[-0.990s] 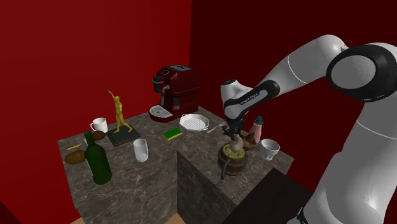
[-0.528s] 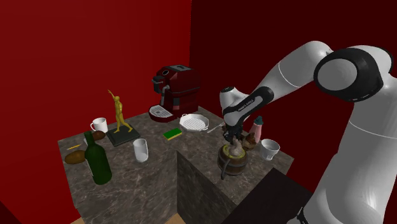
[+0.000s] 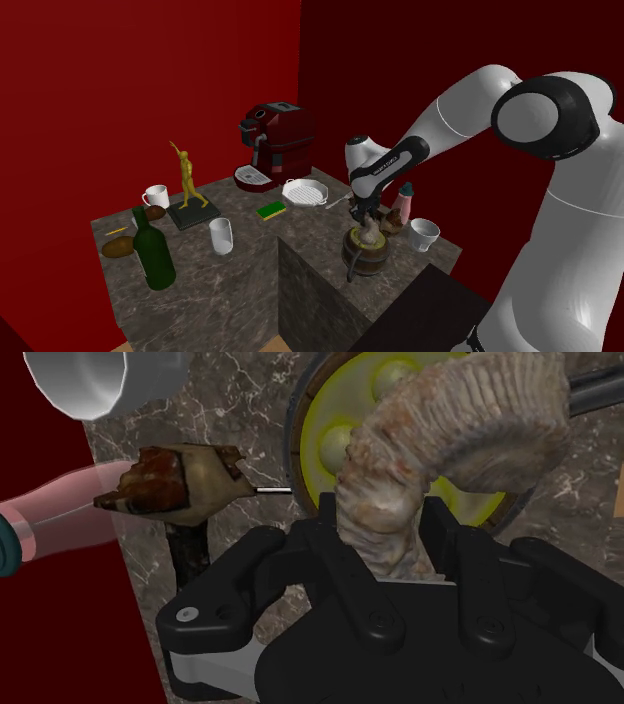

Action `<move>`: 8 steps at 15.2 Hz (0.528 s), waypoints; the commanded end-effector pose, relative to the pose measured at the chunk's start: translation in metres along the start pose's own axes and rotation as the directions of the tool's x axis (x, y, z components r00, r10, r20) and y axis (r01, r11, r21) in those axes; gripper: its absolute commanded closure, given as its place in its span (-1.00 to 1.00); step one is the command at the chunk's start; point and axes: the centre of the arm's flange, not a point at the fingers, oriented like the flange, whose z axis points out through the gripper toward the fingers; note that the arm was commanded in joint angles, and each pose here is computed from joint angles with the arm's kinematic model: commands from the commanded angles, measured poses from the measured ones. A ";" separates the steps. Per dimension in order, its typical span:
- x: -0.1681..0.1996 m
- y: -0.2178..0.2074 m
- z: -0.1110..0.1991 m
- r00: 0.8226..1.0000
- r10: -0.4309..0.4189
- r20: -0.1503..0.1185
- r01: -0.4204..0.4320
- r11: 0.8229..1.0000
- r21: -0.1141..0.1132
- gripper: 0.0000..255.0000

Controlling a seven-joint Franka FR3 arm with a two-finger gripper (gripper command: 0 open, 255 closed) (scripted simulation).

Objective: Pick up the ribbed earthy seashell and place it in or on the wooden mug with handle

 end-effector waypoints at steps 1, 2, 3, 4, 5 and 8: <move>-0.004 -0.003 0.008 1.000 -0.003 0.020 0.003 1.000 -0.001 -1.00; -0.006 0.000 0.009 1.000 -0.004 0.020 0.004 1.000 -0.001 -1.00; -0.006 -0.001 0.008 1.000 -0.003 0.020 0.003 1.000 -0.001 -1.00; -0.007 -0.001 0.007 1.000 -0.004 0.020 0.004 1.000 -0.001 -1.00; -0.007 -0.001 0.008 1.000 -0.004 0.020 0.004 1.000 -0.001 -1.00; -0.003 -0.002 -0.018 1.000 -0.003 0.020 0.003 1.000 -0.001 -1.00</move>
